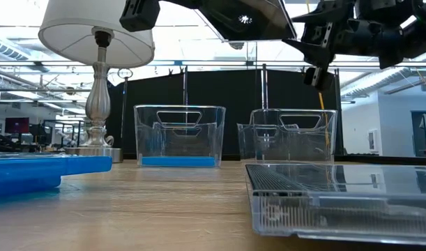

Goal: Pick & place jewel cases by type

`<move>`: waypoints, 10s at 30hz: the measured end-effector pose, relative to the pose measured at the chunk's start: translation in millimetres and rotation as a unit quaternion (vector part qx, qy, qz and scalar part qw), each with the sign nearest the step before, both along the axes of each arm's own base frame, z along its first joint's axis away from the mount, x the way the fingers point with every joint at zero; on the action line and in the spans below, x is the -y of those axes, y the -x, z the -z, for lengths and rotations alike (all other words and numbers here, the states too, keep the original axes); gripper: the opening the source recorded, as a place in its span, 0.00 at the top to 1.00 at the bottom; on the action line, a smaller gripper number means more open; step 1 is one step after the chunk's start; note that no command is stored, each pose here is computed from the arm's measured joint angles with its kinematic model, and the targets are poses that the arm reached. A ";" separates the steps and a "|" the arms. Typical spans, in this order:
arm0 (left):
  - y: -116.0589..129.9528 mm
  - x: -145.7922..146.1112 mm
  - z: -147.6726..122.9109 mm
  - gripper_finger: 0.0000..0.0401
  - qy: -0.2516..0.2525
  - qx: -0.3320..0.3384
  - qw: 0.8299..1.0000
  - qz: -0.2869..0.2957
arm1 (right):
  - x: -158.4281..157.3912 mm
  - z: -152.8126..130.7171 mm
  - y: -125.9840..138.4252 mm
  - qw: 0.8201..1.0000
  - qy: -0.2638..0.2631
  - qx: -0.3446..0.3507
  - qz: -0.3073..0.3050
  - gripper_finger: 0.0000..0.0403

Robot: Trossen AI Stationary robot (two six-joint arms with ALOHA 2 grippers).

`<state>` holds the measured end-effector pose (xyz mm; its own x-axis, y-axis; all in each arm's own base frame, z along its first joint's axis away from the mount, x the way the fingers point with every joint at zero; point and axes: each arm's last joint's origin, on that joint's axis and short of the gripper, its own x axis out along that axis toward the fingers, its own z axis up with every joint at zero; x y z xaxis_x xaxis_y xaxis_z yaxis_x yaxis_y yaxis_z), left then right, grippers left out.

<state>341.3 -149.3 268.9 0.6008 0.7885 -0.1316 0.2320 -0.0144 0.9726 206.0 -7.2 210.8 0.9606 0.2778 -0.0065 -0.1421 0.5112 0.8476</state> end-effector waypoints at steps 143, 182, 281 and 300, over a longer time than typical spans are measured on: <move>77.2 -62.3 81.2 0.94 0.643 0.169 0.644 0.379 | 171.1 -86.5 29.4 0.830 0.461 -0.292 -0.114 0.95; 77.0 -62.2 80.3 0.91 0.642 0.173 0.642 0.381 | 146.6 -12.2 23.9 0.856 0.392 -0.299 -0.154 0.95; 32.8 69.7 27.9 0.91 0.642 0.176 0.641 0.382 | -161.4 -42.9 31.1 0.747 0.628 -0.184 -0.117 1.00; -29.4 114.8 70.3 0.91 0.642 0.213 0.711 0.193 | -174.4 31.8 50.8 0.842 0.496 -0.087 -0.194 1.00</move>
